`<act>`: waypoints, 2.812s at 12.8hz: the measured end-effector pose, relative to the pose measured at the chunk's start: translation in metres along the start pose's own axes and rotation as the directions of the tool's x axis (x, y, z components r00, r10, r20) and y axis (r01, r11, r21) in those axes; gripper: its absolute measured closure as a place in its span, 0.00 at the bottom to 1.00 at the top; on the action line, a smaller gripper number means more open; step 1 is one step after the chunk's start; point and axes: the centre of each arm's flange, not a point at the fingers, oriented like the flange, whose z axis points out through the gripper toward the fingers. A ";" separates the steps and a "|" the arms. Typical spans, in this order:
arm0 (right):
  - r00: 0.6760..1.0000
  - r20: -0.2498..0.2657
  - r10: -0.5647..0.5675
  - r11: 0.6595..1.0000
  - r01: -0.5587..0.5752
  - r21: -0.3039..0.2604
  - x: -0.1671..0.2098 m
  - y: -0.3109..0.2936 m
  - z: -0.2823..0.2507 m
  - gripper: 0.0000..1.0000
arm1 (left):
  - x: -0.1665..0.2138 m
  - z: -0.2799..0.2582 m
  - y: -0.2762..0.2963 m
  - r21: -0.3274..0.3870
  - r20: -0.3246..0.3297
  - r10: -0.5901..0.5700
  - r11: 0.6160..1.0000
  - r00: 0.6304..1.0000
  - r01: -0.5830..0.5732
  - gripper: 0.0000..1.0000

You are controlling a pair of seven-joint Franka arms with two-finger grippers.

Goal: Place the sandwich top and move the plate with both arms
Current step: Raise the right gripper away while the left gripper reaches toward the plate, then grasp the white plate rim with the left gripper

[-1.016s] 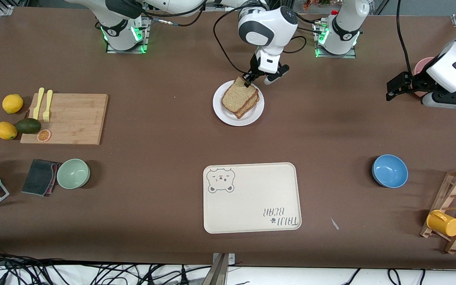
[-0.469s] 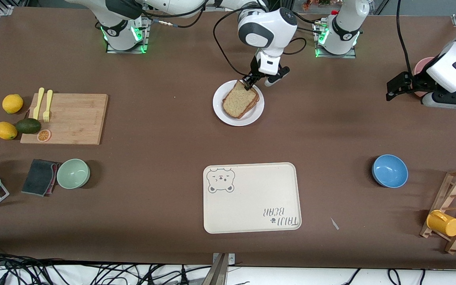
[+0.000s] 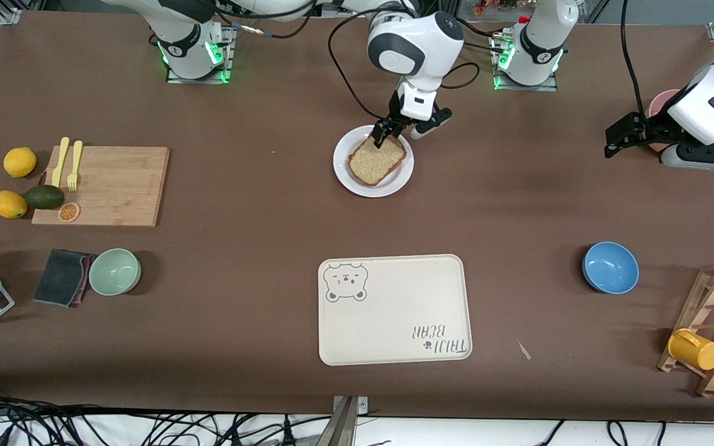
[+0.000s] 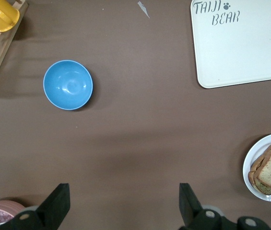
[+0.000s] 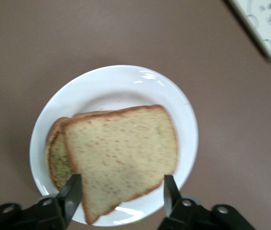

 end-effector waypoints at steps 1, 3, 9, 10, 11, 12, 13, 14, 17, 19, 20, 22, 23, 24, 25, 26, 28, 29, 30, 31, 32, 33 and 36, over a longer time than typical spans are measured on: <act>1.000 0.001 0.018 0.999 -0.018 0.031 0.004 0.034 -0.020 0.06 | 0.001 0.002 0.001 0.000 0.005 0.003 1.000 1.000 -0.003 0.00; 0.997 -0.003 0.072 0.992 -0.071 0.102 0.000 0.117 -0.053 0.00 | 0.005 0.011 0.011 -0.005 0.022 0.020 1.000 1.000 -0.020 0.00; 0.948 0.050 0.314 0.938 -0.318 0.137 -0.073 0.318 -0.047 0.00 | 0.022 0.064 0.070 -0.129 0.130 0.101 0.988 0.986 -0.084 0.00; 0.922 0.083 0.379 0.908 -0.388 0.158 -0.087 0.345 -0.043 0.00 | 0.025 0.081 0.087 -0.173 0.161 0.121 0.981 0.979 -0.092 0.00; 0.885 0.118 0.450 0.867 -0.464 0.180 -0.101 0.378 -0.040 0.00 | 0.030 0.101 0.103 -0.221 0.198 0.137 0.971 0.971 -0.092 0.00; 0.849 0.148 0.508 0.827 -0.528 0.193 -0.118 0.418 -0.038 0.00 | 0.035 0.124 0.117 -0.273 0.238 0.149 0.959 0.960 -0.081 0.00; 0.822 0.159 0.546 0.797 -0.569 0.203 -0.133 0.457 -0.037 0.00 | 0.040 0.149 0.131 -0.320 0.276 0.160 0.945 0.948 -0.066 0.00; 0.803 0.151 0.577 0.775 -0.596 0.211 -0.144 0.492 -0.039 0.00 | 0.044 0.171 0.145 -0.352 0.303 0.169 0.934 0.938 -0.055 0.00; 0.737 0.096 0.669 0.706 -0.670 0.229 -0.160 0.571 -0.066 0.00 | 0.049 0.224 0.195 -0.436 0.333 0.213 0.898 0.919 -0.050 0.00; 0.704 0.069 0.707 0.674 -0.699 0.238 -0.164 0.603 -0.089 0.00 | 0.051 0.272 0.230 -0.513 0.306 0.299 0.851 0.904 -0.107 0.00; 0.695 0.079 0.715 0.663 -0.709 0.240 -0.167 0.612 -0.091 0.00 | 0.054 0.299 0.237 -0.551 0.272 0.341 0.822 0.900 -0.145 0.00; 0.671 0.135 0.729 0.631 -0.735 0.247 -0.170 0.628 -0.088 0.00 | 0.058 0.347 0.236 -0.631 0.228 0.406 0.753 0.885 -0.183 0.00; 0.652 0.179 0.737 0.602 -0.753 0.264 -0.172 0.641 -0.084 0.00 | 0.057 0.363 0.234 -0.671 0.213 0.425 0.718 0.880 -0.185 0.00; 0.639 0.206 0.741 0.580 -0.764 0.282 -0.173 0.654 -0.080 0.00 | 0.053 0.374 0.233 -0.713 0.197 0.433 0.680 0.880 -0.175 0.00; 0.637 0.212 0.741 0.575 -0.765 0.291 -0.174 0.666 -0.075 0.00 | 0.047 0.385 0.233 -0.751 0.174 0.434 0.639 0.884 -0.165 0.00; 0.641 0.211 0.738 0.577 -0.762 0.293 -0.175 0.673 -0.071 0.00 | 0.040 0.398 0.231 -0.777 0.141 0.425 0.607 0.894 -0.166 0.00; 0.627 0.210 0.750 0.564 -0.772 0.293 -0.184 0.689 -0.067 0.00 | 0.018 0.428 0.226 -0.800 0.103 0.412 0.576 0.905 -0.171 0.00; 0.626 0.207 0.752 0.563 -0.773 0.293 -0.187 0.694 -0.068 0.00 | 0.010 0.438 0.224 -0.800 0.101 0.413 0.575 0.905 -0.173 0.00; 0.628 0.205 0.750 0.565 -0.771 0.294 -0.189 0.696 -0.070 0.00 | 0.005 0.445 0.222 -0.796 0.101 0.412 0.579 0.905 -0.174 0.02; 0.633 0.203 0.748 0.569 -0.767 0.295 -0.188 0.695 -0.071 0.00 | 0.004 0.446 0.221 -0.792 0.099 0.409 0.584 0.907 -0.177 0.04; 0.639 0.200 0.742 0.576 -0.762 0.297 -0.187 0.694 -0.072 0.00 | 0.004 0.446 0.222 -0.792 0.091 0.414 0.582 0.906 -0.186 0.13; 0.647 0.195 0.738 0.583 -0.755 0.300 -0.185 0.693 -0.072 0.00 | 0.003 0.446 0.224 -0.792 0.081 0.425 0.576 0.902 -0.201 0.13; 0.652 0.187 0.735 0.588 -0.750 0.302 -0.182 0.693 -0.069 0.00 | -0.003 0.450 0.230 -0.793 0.056 0.457 0.560 0.888 -0.238 0.31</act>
